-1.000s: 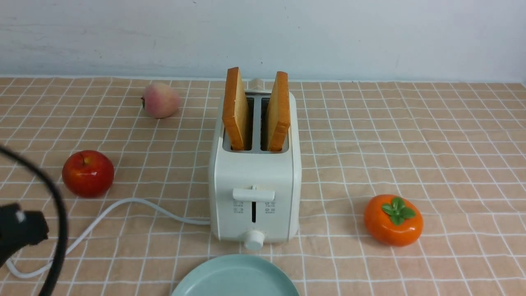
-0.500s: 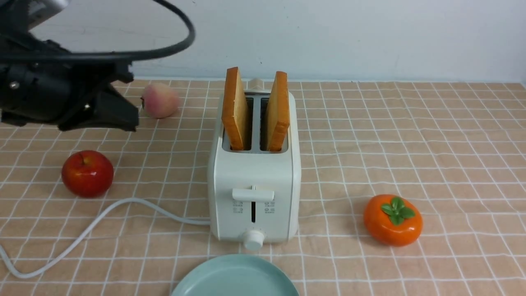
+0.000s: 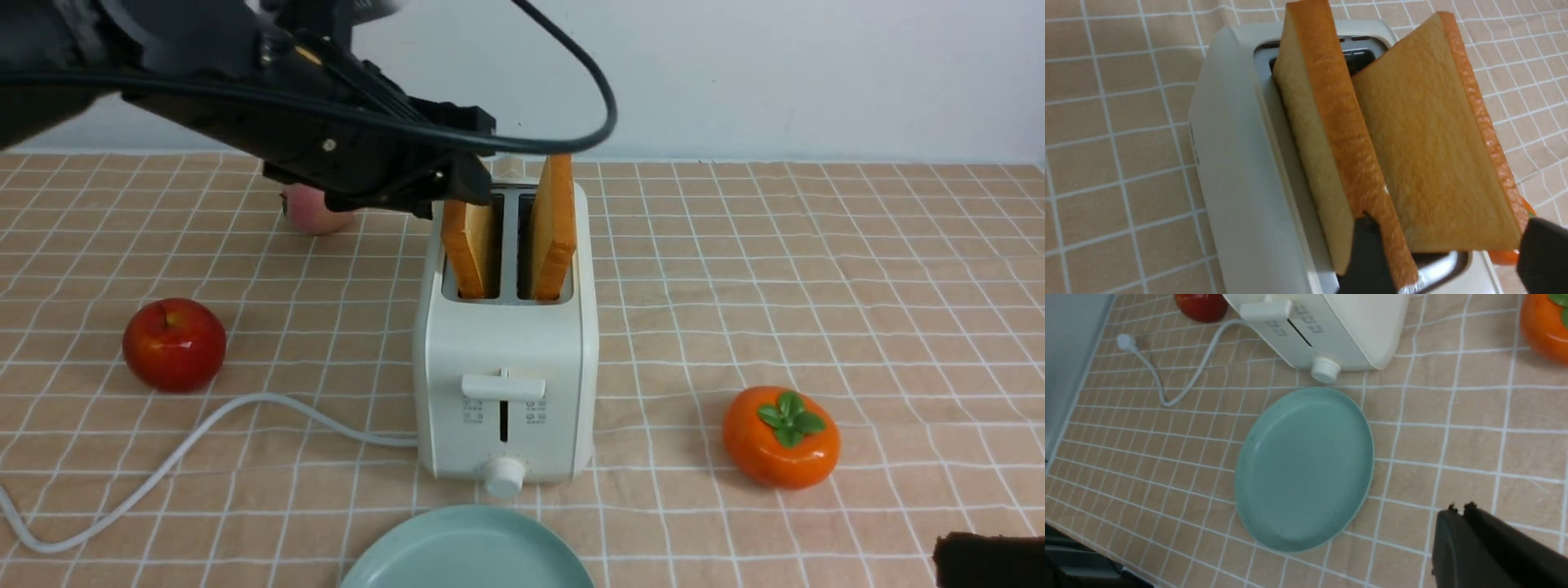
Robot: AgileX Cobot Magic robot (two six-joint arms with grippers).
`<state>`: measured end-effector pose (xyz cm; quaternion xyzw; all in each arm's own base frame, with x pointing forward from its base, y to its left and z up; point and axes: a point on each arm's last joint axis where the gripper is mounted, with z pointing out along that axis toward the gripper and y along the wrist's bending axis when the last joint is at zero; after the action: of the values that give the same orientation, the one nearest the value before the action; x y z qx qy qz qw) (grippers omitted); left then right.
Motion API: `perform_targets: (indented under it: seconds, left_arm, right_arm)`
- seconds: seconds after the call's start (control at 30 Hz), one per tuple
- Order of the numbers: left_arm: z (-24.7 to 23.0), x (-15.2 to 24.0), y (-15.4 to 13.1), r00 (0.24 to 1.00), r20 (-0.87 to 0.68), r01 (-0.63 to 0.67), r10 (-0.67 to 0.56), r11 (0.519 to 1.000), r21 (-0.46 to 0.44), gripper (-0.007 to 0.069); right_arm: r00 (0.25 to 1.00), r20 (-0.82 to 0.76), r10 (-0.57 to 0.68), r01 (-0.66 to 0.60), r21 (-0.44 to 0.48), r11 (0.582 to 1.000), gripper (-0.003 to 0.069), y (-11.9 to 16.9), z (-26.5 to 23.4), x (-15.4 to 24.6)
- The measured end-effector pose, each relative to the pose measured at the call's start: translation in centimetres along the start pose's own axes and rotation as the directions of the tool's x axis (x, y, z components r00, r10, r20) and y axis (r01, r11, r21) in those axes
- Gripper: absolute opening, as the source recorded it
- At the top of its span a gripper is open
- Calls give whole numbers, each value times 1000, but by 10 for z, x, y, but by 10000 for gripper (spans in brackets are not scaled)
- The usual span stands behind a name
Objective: Take toasted bread from bread machine on light coffee tablecloth place on plate.
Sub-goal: 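Reach for a toast slice standing in the toaster with the left gripper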
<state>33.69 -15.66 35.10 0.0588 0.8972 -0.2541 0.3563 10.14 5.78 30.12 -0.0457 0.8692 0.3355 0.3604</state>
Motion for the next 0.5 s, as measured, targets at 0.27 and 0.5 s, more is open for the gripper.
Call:
perform_targets:
  seconds: [0.27,0.5]
  left_arm:
    - [32,-1,11,999,43,-25,27,999,-47,468]
    - [-4,-12,-2,990,137,27,-25,1000,-9,25]
  right_arm:
    - [999,39,36,-35,-15,999,35,-3,4,1]
    - [997,60,44,-43,-18,999,43,-3,4,-1]
